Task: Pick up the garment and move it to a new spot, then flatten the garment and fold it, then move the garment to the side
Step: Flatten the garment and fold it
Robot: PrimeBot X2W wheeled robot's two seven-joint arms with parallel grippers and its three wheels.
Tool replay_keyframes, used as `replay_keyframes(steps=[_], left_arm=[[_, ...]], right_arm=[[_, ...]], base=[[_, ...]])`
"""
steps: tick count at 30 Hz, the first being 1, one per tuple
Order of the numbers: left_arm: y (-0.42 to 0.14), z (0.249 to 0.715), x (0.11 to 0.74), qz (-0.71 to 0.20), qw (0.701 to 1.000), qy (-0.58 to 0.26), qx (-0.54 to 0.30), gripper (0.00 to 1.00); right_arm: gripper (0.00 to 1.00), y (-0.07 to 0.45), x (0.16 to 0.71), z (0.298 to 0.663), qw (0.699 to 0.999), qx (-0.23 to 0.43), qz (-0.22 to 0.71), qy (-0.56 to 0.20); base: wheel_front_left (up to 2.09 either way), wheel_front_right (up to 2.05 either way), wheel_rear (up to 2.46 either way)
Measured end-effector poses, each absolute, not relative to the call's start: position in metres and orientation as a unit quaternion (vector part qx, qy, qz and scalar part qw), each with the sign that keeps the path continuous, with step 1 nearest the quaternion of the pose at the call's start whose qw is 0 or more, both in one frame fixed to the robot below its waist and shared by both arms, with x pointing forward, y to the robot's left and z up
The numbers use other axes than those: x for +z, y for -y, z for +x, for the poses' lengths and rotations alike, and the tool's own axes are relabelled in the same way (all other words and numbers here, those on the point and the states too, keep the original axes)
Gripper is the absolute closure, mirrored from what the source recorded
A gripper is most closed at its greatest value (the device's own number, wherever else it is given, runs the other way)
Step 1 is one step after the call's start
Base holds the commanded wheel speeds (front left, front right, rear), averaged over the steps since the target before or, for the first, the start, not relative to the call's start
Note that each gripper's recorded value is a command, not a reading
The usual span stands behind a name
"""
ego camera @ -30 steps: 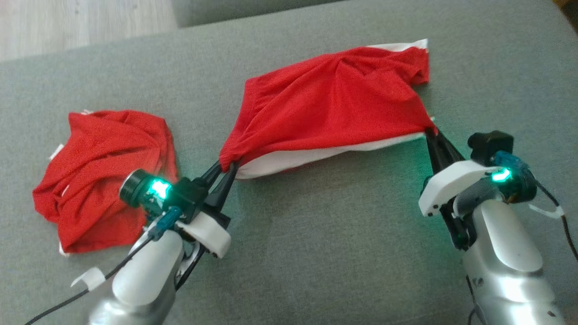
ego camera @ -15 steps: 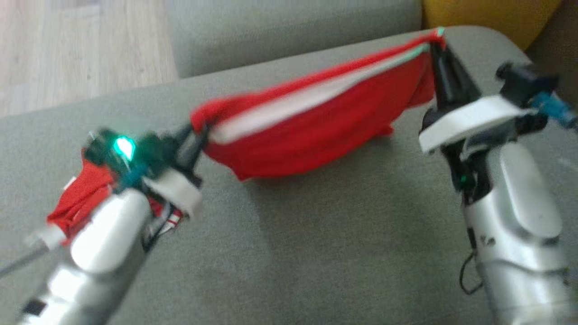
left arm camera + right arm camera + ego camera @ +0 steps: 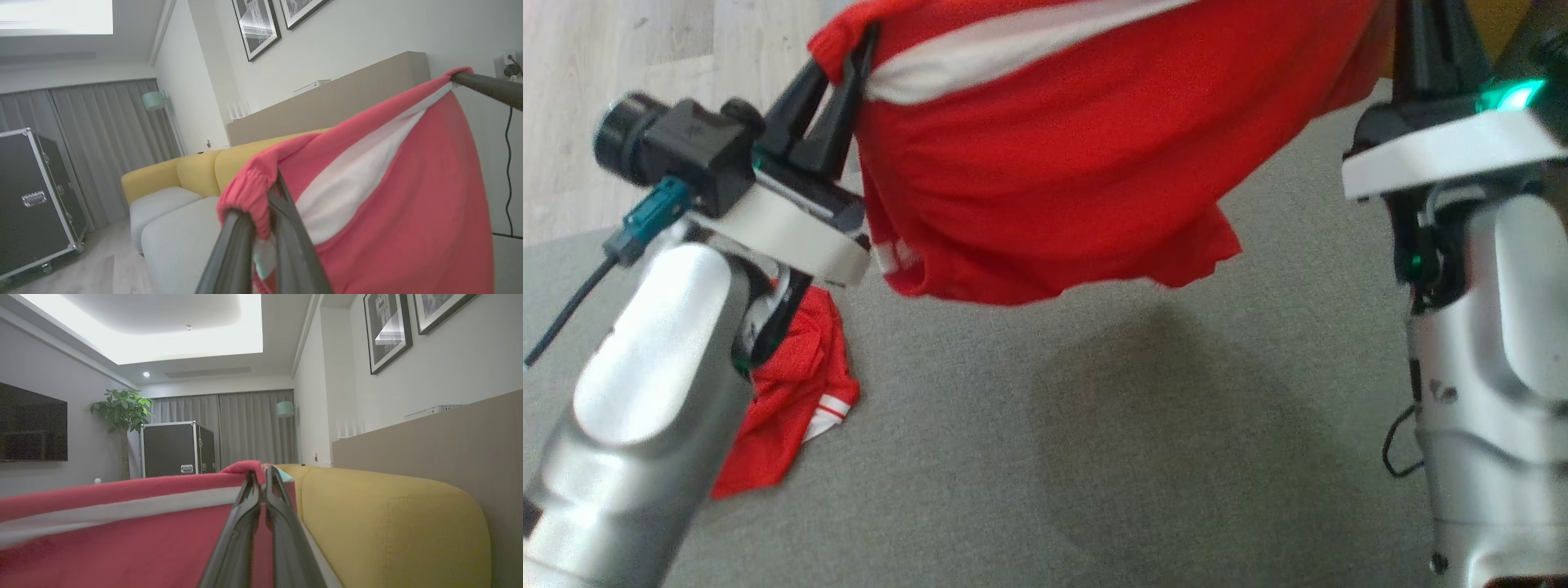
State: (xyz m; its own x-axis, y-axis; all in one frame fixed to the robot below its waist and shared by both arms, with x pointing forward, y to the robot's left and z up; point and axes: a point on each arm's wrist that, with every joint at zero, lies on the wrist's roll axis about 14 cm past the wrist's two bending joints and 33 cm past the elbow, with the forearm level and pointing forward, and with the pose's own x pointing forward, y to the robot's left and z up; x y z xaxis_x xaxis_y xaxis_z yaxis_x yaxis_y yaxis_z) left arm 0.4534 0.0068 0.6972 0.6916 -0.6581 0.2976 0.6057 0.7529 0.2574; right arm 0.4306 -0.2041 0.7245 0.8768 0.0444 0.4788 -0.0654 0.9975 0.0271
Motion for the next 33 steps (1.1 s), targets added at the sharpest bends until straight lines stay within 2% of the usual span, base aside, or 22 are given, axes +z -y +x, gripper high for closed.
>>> replay_keyframes(steps=[8, 13, 16, 20, 23, 26, 30, 33], left_arm=[[-0.005, 0.46, 0.665, 0.033, 0.924, 0.125, -0.359, 1.0], [-0.004, 0.504, 0.653, -0.008, 0.932, 0.075, -0.356, 1.0], [-0.005, 0.543, 0.658, 0.002, 0.936, 0.078, -0.343, 1.0], [0.0, 0.59, 0.676, 0.003, 0.937, 0.121, -0.328, 1.0], [0.008, 0.614, 0.687, -0.01, 0.932, 0.162, -0.325, 1.0], [0.015, 0.631, 0.688, -0.018, 0.926, 0.19, -0.325, 1.0], [0.021, 0.648, 0.655, -0.026, 0.928, 0.182, -0.324, 1.0], [0.023, 0.649, 0.617, -0.02, 0.933, 0.142, -0.329, 1.0]], right_arm=[[1.0, 0.221, 0.669, 0.449, 0.987, 0.001, 0.029, 0.157], [1.0, 0.226, 0.651, 0.494, 0.993, -0.004, 0.029, 0.111], [1.0, 0.228, 0.662, 0.53, 0.993, -0.006, 0.021, 0.118], [1.0, 0.237, 0.689, 0.573, 0.985, -0.018, 0.029, 0.168], [1.0, 0.248, 0.702, 0.596, 0.978, -0.035, 0.039, 0.201], [1.0, 0.254, 0.699, 0.614, 0.977, -0.047, 0.033, 0.203], [1.0, 0.252, 0.658, 0.633, 0.985, -0.047, 0.021, 0.163], [1.0, 0.246, 0.604, 0.636, 0.994, -0.04, 0.009, 0.097]], base=[[0.0, 0.0, 0.0], [0.0, 0.0, 0.0], [0.0, 0.0, 0.0], [0.0, 0.0, 0.0], [0.0, 0.0, 0.0], [0.0, 0.0, 0.0], [0.0, 0.0, 0.0], [0.0, 0.0, 0.0]])
